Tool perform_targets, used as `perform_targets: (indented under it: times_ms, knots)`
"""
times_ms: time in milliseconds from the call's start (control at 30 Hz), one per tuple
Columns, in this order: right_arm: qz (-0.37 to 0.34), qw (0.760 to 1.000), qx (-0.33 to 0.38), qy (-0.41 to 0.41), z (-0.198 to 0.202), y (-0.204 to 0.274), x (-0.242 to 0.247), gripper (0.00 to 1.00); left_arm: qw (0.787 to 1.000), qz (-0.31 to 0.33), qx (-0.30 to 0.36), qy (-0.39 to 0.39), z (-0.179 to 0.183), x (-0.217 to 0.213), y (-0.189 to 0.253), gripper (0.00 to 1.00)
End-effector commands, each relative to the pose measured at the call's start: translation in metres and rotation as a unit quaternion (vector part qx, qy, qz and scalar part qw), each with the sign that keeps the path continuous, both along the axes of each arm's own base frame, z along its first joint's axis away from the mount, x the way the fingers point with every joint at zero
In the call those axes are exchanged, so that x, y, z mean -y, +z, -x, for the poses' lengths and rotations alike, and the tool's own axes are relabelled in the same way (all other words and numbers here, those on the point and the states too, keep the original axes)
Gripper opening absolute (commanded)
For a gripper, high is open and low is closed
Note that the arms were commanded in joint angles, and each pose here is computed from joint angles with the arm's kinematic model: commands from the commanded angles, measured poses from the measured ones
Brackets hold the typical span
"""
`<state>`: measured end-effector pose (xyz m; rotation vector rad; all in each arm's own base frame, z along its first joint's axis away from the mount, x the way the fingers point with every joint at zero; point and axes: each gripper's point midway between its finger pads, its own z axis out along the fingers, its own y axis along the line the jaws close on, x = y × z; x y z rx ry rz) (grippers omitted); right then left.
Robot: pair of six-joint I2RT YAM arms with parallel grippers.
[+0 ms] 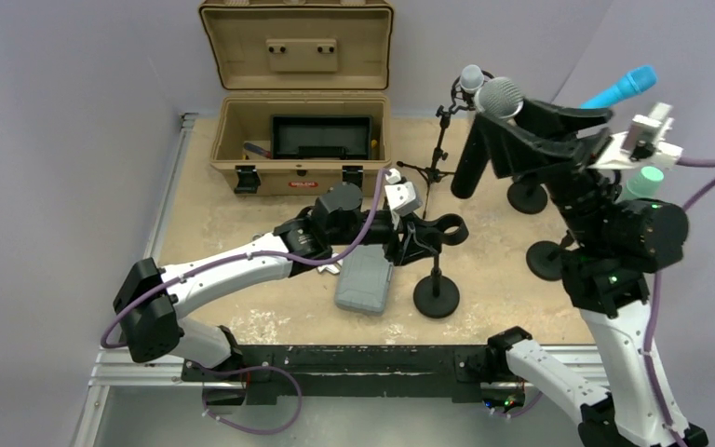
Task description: Remove the microphone from the stand
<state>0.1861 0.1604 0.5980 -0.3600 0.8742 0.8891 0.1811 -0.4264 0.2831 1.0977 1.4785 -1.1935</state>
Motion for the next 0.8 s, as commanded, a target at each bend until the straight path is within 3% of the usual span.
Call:
perform_targets:
  times_ms: [0,133,233,367,633,700,767]
  knots:
    - [-0.023,0.98,0.013,-0.199,-0.003,0.037,0.068,0.0,0.998,-0.038,-0.007,0.04,-0.008,-0.013,0.001,0.0]
    - [0.017,0.957,-0.062,-0.283,-0.026,0.002,0.091,0.0,0.996,-0.049,-0.006,0.078,-0.014,-0.022,0.013,0.0]
    - [0.046,0.937,-0.142,-0.316,-0.048,-0.056,0.098,0.0,0.993,-0.053,0.01,0.107,-0.019,-0.028,0.021,0.0]
    - [0.079,0.893,-0.255,-0.362,-0.076,-0.142,0.109,0.0,0.994,-0.053,0.01,0.1,-0.016,-0.024,0.025,0.0]
    - [0.096,0.825,-0.418,-0.367,-0.125,-0.278,0.096,0.0,0.994,-0.056,-0.005,0.092,-0.011,-0.015,0.025,0.0]
    - [0.103,0.808,-0.445,-0.373,-0.136,-0.307,0.097,0.0,0.991,-0.067,-0.016,0.115,-0.017,-0.018,0.019,0.09]
    - [0.112,0.784,-0.472,-0.388,-0.145,-0.335,0.1,0.0,0.989,-0.07,-0.026,0.131,-0.021,-0.019,0.019,0.25]
